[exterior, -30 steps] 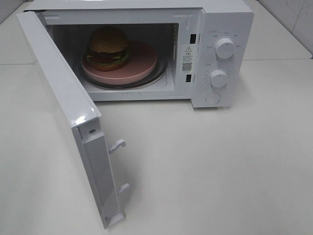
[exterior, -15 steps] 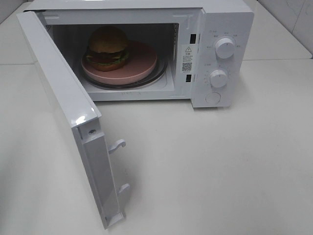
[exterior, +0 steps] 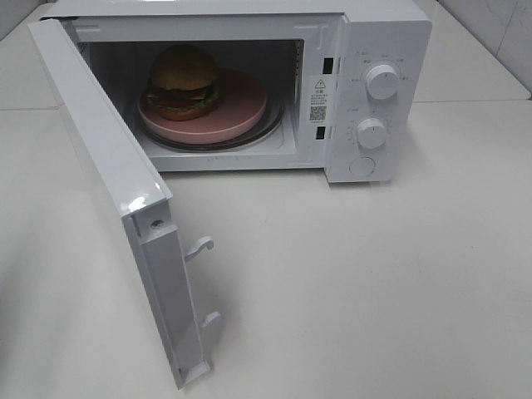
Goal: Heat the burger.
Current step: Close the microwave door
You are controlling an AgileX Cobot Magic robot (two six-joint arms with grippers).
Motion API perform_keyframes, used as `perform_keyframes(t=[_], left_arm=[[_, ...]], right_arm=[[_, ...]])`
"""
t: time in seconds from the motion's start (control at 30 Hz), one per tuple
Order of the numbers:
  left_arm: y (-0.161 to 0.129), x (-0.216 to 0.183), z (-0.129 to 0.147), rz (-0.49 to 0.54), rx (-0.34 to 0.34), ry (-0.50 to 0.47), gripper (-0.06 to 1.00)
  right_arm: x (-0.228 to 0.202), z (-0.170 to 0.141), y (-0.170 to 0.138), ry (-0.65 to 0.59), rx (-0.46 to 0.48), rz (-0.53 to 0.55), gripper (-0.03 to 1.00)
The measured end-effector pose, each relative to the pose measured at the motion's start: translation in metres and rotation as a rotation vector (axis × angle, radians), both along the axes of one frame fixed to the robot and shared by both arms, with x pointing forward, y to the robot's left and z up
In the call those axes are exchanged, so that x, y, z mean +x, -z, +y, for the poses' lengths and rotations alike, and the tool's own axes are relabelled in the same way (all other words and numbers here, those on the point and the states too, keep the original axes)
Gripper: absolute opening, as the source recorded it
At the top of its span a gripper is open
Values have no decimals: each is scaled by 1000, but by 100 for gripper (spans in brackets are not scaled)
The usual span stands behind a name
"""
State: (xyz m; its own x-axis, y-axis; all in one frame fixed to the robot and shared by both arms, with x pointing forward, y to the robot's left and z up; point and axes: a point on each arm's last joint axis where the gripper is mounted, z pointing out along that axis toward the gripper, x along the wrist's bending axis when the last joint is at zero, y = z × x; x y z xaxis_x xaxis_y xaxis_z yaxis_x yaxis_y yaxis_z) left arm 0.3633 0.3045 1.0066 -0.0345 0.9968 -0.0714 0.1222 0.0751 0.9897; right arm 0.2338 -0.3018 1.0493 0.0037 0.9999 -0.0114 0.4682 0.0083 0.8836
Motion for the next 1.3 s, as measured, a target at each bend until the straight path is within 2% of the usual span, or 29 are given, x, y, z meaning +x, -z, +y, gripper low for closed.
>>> perform_keyframes(t=[0.23,0.73,0.93,1.1,1.3], left_arm=[[20,32,-2,46,43,37,0],[58,71,-3,28,29,60,0],[74,79,-8,17,27,116,0],[90,85,-13,76,15,173,0],[100,100,-24,101,27,301,0]], right_arm=[[0,0,0,0,0,0,38],[0,0,0,0,0,0,38],[0,0,0,0,0,0,38],[0,0,0,0,0,0,38],[0,0,0,0,0,0,38]])
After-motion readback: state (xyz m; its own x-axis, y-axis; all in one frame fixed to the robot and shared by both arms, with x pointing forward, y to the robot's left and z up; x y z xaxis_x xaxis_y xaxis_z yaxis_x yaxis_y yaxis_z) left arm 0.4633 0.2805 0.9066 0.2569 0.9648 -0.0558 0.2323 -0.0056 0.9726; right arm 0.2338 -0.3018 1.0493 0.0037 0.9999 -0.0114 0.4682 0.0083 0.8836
